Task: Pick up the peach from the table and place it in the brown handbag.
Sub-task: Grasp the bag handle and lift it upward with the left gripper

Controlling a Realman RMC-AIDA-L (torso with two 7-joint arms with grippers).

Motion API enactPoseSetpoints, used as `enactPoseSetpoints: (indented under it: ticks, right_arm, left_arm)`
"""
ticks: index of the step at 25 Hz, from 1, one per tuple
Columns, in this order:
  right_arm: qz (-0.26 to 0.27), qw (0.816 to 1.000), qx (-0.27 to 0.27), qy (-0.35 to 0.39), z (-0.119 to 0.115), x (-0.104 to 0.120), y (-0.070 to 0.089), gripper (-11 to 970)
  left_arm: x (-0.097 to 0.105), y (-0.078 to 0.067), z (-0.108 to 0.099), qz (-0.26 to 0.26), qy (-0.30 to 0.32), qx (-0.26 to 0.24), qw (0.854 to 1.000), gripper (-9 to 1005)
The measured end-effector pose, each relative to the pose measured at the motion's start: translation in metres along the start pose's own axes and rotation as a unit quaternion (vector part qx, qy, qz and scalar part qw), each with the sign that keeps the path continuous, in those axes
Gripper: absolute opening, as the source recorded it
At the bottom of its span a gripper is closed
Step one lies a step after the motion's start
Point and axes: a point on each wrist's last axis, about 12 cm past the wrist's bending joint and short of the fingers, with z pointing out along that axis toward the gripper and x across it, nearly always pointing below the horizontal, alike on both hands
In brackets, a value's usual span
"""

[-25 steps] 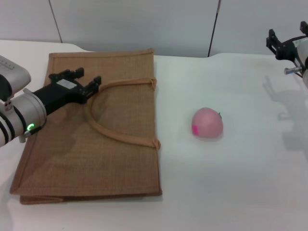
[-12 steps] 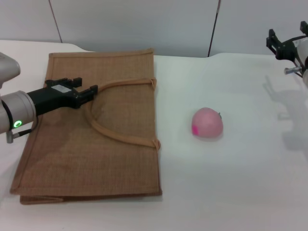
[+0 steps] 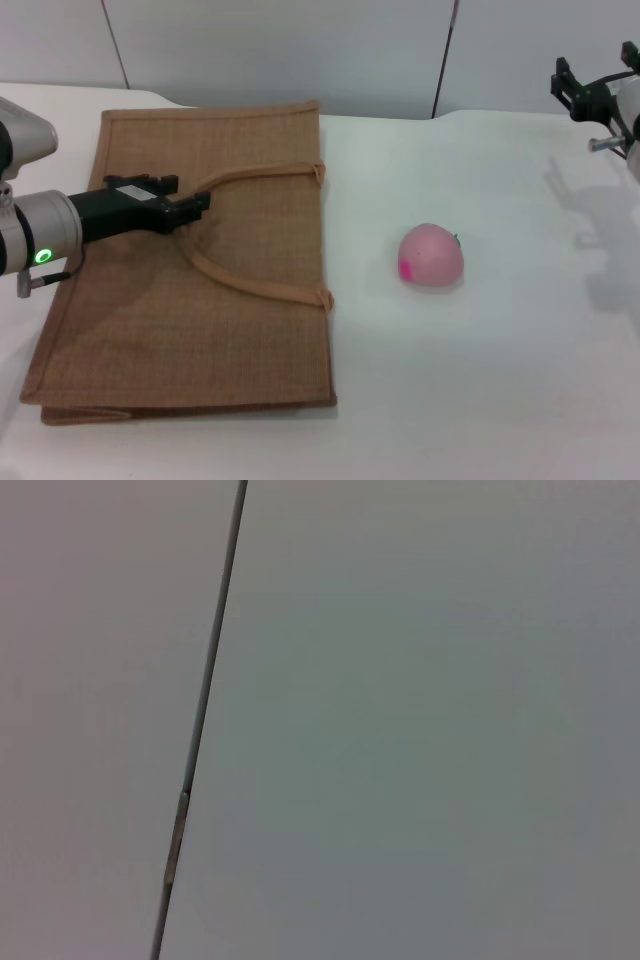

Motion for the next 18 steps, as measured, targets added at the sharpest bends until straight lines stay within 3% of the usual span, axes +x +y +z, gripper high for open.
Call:
enactPoseSetpoints:
  ticks: [18]
  right_arm:
    - [0.001,1.0,0.0,0.0,0.0004,-0.0004,0.0,815]
  left_arm:
    - [0.0098,0.0014,0.001,-0.028,0.041,-0.011,0.999,565]
